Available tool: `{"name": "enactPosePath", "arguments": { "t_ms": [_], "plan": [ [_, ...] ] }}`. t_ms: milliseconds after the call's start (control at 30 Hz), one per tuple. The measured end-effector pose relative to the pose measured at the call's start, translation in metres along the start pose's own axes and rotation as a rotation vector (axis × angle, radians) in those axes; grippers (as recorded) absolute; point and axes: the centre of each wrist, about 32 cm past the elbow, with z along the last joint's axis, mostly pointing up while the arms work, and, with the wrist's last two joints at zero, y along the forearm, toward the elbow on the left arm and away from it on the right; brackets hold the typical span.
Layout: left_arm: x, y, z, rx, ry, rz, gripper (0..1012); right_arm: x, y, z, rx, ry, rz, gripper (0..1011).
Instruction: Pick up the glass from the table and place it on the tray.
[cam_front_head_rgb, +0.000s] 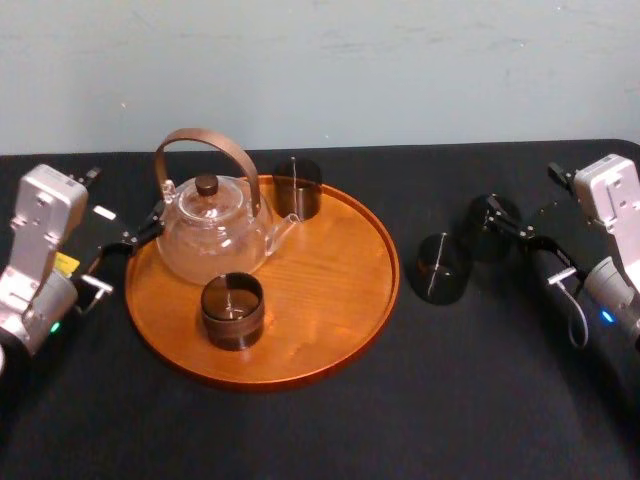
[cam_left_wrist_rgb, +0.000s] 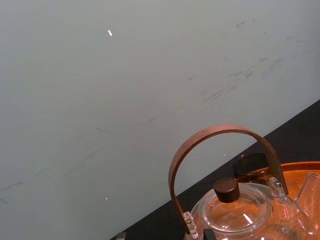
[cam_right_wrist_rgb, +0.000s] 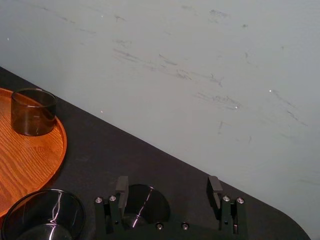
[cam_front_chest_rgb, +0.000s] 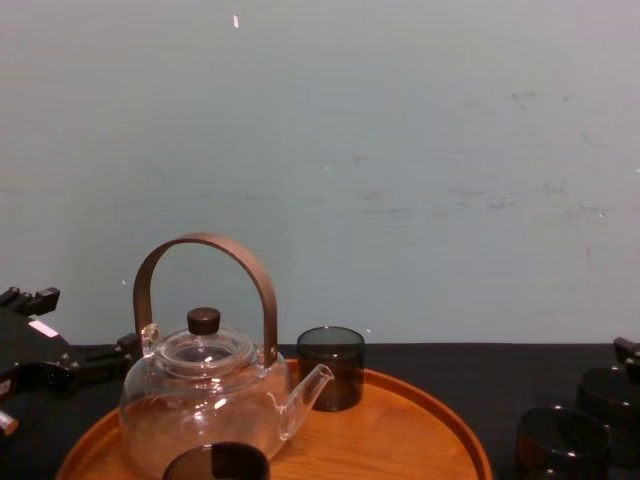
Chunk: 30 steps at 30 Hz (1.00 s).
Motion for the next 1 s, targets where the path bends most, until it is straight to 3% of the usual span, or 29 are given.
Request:
{"name": "enactPosePath", "arguments": {
  "t_ms": [1000],
  "plan": [
    [0.0000, 0.0000, 0.0000, 0.000, 0.000, 0.000, 1001, 0.0000, 0.0000, 0.0000, 0.000, 0.000, 0.000, 1002]
  ]
}}
